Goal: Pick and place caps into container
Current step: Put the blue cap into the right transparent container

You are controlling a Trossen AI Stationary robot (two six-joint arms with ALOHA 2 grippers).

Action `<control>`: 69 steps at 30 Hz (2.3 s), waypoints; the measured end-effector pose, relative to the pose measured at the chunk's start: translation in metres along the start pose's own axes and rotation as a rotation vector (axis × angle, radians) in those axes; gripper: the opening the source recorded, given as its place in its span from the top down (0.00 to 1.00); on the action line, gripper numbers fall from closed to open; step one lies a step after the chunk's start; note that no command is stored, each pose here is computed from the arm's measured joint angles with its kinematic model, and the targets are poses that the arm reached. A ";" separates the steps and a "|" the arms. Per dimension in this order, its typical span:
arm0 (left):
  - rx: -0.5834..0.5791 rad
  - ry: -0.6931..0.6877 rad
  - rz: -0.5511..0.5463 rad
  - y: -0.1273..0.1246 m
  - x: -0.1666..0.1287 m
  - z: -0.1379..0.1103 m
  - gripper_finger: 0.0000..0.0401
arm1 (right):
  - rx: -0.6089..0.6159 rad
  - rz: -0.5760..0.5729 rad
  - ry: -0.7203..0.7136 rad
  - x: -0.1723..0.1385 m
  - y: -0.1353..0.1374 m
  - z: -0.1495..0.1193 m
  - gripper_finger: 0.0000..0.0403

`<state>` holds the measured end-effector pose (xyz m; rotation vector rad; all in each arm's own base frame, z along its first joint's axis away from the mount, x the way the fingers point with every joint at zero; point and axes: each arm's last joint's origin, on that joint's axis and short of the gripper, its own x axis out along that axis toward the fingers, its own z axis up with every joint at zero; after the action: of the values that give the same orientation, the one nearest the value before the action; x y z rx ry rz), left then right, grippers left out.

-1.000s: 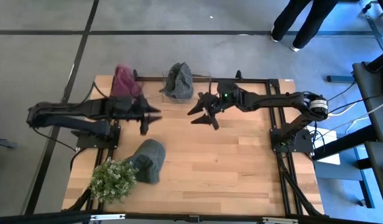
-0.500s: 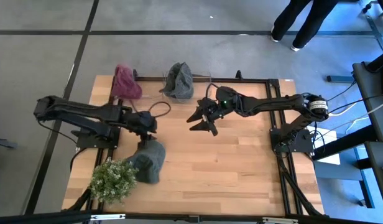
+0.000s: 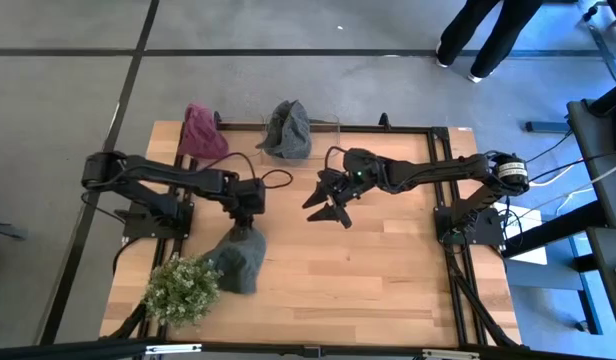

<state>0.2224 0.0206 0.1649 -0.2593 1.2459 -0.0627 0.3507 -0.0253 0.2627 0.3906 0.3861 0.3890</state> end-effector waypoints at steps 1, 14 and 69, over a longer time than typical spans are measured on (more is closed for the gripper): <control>0.003 0.007 -0.030 0.002 0.002 0.001 0.64 | 0.007 -0.011 0.011 0.000 0.000 -0.001 0.42; -0.006 0.160 -0.338 0.008 0.020 -0.008 0.64 | -0.003 -0.026 0.044 0.000 -0.001 -0.005 0.42; 0.401 0.262 -0.633 -0.048 0.030 -0.024 0.68 | -0.065 -0.027 0.046 0.000 -0.002 -0.005 0.42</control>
<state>0.2144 -0.0353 0.1410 -0.2922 1.3366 -0.9059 0.3489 -0.0256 0.2575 0.3135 0.4217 0.3831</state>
